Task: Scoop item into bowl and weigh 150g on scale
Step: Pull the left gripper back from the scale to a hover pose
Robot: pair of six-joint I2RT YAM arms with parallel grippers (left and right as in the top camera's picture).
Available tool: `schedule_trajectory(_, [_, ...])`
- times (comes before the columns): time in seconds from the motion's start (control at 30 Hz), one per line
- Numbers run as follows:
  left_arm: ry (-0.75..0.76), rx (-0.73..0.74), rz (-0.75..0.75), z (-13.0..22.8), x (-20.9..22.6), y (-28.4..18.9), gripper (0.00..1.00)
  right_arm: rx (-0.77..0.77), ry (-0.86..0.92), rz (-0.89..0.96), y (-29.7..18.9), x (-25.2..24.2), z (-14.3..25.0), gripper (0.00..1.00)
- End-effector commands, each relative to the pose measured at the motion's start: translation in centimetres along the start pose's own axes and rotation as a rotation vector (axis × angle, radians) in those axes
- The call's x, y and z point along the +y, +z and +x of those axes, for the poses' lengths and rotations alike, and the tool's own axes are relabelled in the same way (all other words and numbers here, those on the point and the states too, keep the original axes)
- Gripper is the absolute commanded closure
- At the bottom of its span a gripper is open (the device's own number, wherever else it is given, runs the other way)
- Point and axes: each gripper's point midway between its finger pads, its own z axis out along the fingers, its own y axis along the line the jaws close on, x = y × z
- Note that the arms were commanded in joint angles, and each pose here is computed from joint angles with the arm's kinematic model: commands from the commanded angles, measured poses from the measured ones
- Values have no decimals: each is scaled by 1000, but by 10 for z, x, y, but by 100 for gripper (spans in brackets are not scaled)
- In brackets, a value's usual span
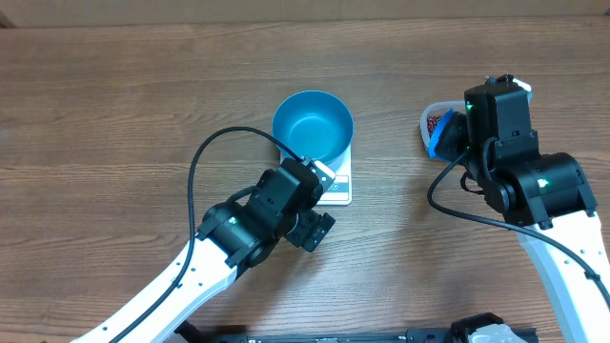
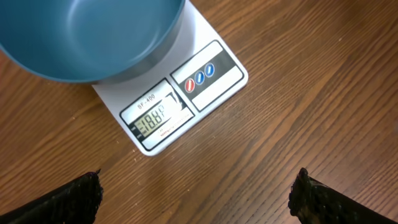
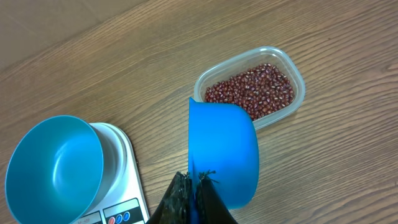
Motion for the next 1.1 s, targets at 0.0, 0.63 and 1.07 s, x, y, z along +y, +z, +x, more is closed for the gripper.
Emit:
schedule_trajectory(0.0, [-26, -50, 10, -10, -1, -13, 1, -22, 12, -7, -6, 1, -8, 96])
schedule_trajectory(0.63, [-86, -83, -73, 0, 33, -49, 1, 13, 5, -11, -6, 0, 0, 96])
schedule_trajectory(1.07, [-72, -103, -82, -3, 35, -47, 0, 27, 0, -2, -6, -2, 4, 96])
